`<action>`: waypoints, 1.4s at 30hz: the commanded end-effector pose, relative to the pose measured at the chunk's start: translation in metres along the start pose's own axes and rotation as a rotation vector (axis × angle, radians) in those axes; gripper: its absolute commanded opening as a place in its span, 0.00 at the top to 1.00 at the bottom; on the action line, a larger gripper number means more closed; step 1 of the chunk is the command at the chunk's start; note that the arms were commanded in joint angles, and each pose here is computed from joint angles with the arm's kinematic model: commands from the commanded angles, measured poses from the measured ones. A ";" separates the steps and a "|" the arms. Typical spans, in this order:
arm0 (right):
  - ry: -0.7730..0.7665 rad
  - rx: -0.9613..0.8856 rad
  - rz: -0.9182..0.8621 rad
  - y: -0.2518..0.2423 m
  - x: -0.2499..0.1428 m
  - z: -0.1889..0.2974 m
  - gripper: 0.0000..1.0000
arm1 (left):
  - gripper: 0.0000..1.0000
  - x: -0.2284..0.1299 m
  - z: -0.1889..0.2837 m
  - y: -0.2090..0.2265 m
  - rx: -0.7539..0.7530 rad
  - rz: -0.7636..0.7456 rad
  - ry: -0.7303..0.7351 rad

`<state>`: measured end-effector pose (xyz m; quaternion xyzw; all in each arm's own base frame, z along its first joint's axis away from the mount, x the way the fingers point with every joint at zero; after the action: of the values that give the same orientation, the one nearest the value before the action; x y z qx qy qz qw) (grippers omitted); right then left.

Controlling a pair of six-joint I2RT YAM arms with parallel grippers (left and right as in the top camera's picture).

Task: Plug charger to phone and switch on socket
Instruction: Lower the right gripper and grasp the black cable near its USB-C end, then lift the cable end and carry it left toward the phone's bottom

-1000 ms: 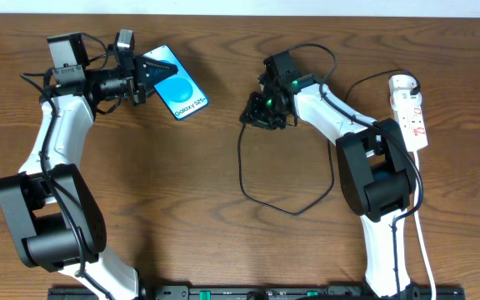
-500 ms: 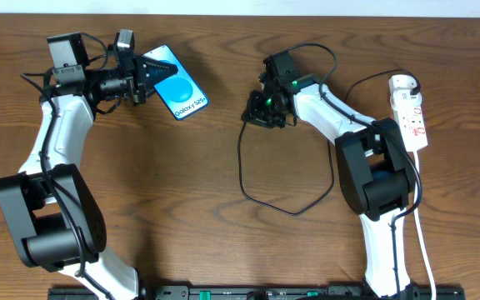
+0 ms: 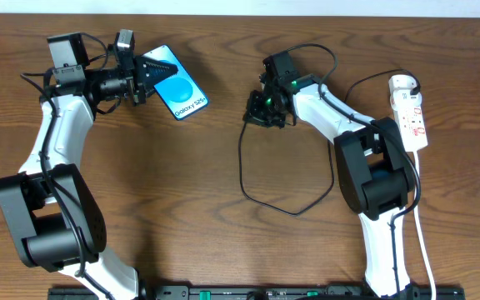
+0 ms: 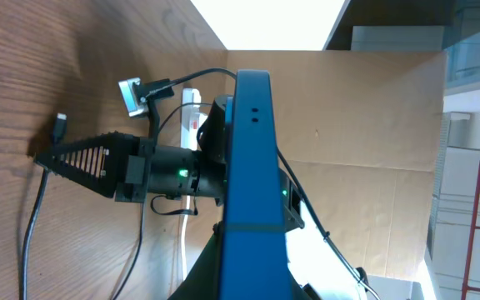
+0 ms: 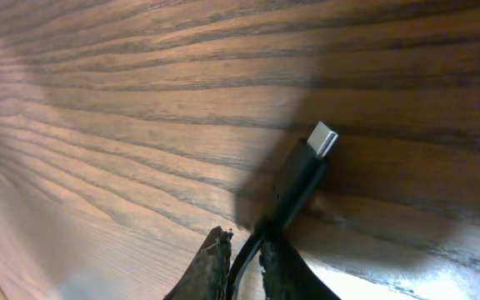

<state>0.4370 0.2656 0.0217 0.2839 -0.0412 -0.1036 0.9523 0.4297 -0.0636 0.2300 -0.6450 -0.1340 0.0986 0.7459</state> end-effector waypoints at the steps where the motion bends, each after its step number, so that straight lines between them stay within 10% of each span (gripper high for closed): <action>1: -0.006 -0.058 -0.022 -0.018 0.003 -0.015 0.94 | 0.93 -0.007 0.002 -0.014 -0.037 -0.035 0.027; 13: -0.006 0.011 0.301 -0.010 0.009 -0.011 0.99 | 0.92 -0.007 0.002 -0.014 -0.037 -0.035 0.027; 25: 0.114 0.581 0.638 0.046 -0.015 0.068 0.99 | 0.93 -0.007 0.002 -0.014 -0.038 -0.032 0.028; 42: 0.099 0.599 0.791 0.079 -0.073 0.196 0.99 | 0.92 -0.023 -0.009 -0.026 -0.105 -0.039 0.117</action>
<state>0.3615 0.2453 0.2018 0.5038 -0.1058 0.2740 0.8123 0.4225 -0.0747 0.2357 -0.6636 -0.1142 0.0777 0.7352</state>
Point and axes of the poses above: each gripper's point midway between its finger pads, its own z axis back along the fingers, its own y axis along the line the jaws close on, x = y × z, the point moved 2 cm from there along z, back along the fingers, and after that the axes turned 3 degrees about -z, right-handed, at the moved point
